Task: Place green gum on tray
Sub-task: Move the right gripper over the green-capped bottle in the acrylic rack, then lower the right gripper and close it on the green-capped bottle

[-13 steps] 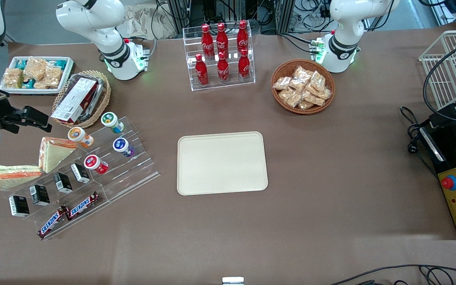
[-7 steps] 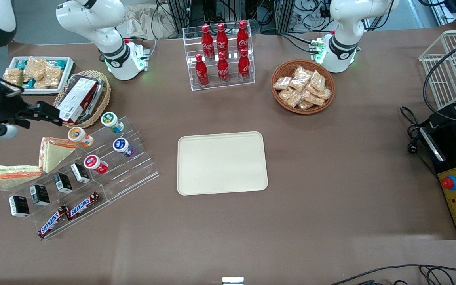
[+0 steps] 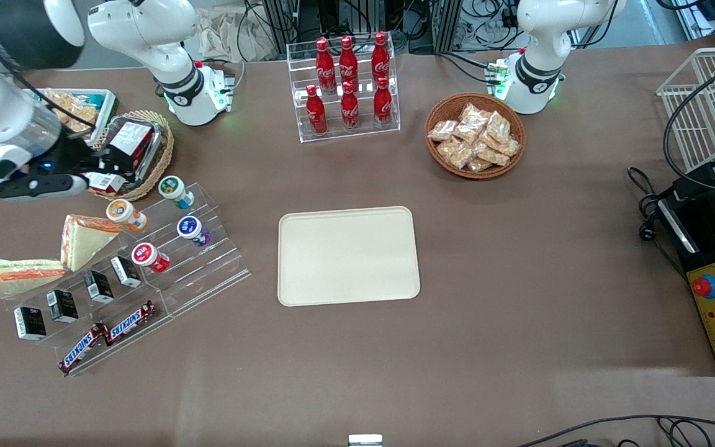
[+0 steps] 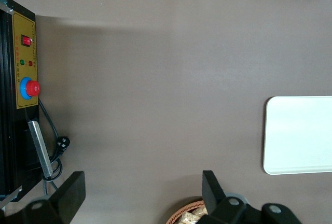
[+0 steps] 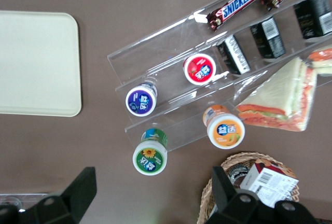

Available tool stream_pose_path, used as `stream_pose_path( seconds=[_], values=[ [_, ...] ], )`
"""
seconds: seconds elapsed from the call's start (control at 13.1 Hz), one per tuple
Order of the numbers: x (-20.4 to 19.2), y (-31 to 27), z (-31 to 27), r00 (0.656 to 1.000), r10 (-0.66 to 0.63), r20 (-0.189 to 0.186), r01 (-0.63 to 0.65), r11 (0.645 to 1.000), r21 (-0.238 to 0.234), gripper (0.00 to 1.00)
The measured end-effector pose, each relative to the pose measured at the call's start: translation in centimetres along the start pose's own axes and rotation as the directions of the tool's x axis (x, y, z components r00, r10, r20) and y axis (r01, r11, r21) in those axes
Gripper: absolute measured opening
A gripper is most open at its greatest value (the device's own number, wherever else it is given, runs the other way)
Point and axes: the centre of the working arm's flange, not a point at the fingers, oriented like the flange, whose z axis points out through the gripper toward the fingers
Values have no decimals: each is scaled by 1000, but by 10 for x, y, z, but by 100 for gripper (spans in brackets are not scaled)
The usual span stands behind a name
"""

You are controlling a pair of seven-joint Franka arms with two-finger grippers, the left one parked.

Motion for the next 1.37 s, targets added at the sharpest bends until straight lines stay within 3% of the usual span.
stream_pose_path(
  seconds=[0.76, 1.37],
  values=[
    [-26, 1, 131, 1000, 6, -20, -6, 1000, -4, 99],
    [-46, -21, 168, 1000, 13, -17, -13, 1000, -9, 99]
  ],
)
